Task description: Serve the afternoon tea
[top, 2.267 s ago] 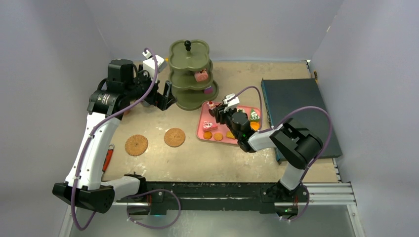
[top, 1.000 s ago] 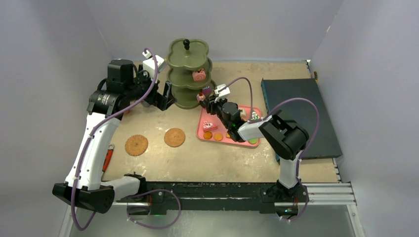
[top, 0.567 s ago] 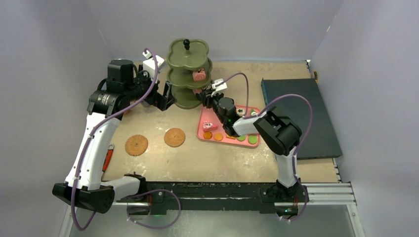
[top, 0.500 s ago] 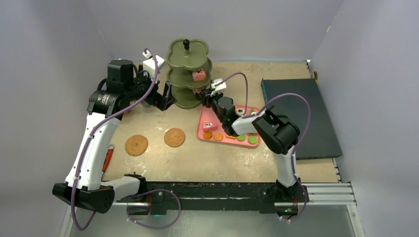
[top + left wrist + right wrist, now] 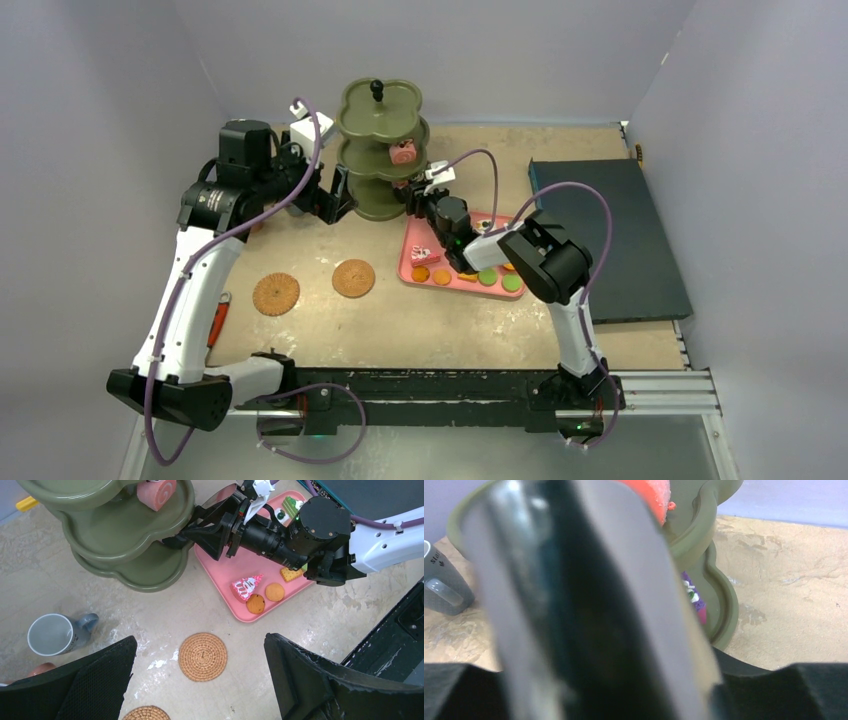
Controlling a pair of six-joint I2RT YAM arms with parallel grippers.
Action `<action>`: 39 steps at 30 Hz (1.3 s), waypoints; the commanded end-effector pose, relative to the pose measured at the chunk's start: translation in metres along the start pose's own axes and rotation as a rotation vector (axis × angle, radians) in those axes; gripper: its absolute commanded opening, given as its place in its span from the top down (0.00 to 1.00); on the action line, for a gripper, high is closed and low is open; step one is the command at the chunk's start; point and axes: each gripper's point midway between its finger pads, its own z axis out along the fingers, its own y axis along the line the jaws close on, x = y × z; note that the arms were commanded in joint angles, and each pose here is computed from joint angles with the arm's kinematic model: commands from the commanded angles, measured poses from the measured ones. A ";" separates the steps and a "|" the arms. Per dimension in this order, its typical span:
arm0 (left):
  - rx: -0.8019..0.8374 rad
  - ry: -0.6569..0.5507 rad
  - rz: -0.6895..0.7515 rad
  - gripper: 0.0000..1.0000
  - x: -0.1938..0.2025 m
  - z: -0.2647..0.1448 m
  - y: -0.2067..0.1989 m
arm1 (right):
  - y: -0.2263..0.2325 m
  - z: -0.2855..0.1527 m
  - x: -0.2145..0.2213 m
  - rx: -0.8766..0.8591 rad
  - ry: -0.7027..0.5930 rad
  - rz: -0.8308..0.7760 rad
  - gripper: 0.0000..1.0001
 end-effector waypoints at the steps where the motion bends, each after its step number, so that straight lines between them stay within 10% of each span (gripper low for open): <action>1: -0.013 -0.034 0.038 0.01 -0.012 -0.001 0.004 | 0.000 -0.003 -0.043 0.006 -0.107 0.030 0.44; 19: -0.103 -0.192 0.091 0.09 -0.091 0.043 0.053 | -0.005 -0.088 -0.082 -0.038 -0.087 0.060 0.39; 33: -0.003 -0.336 0.230 0.34 -0.141 0.143 0.091 | -0.047 -0.169 -0.109 0.114 0.049 0.083 0.38; 39: 0.048 -0.350 0.273 0.30 -0.142 0.184 0.105 | -0.073 -0.185 -0.099 0.216 0.095 0.065 0.37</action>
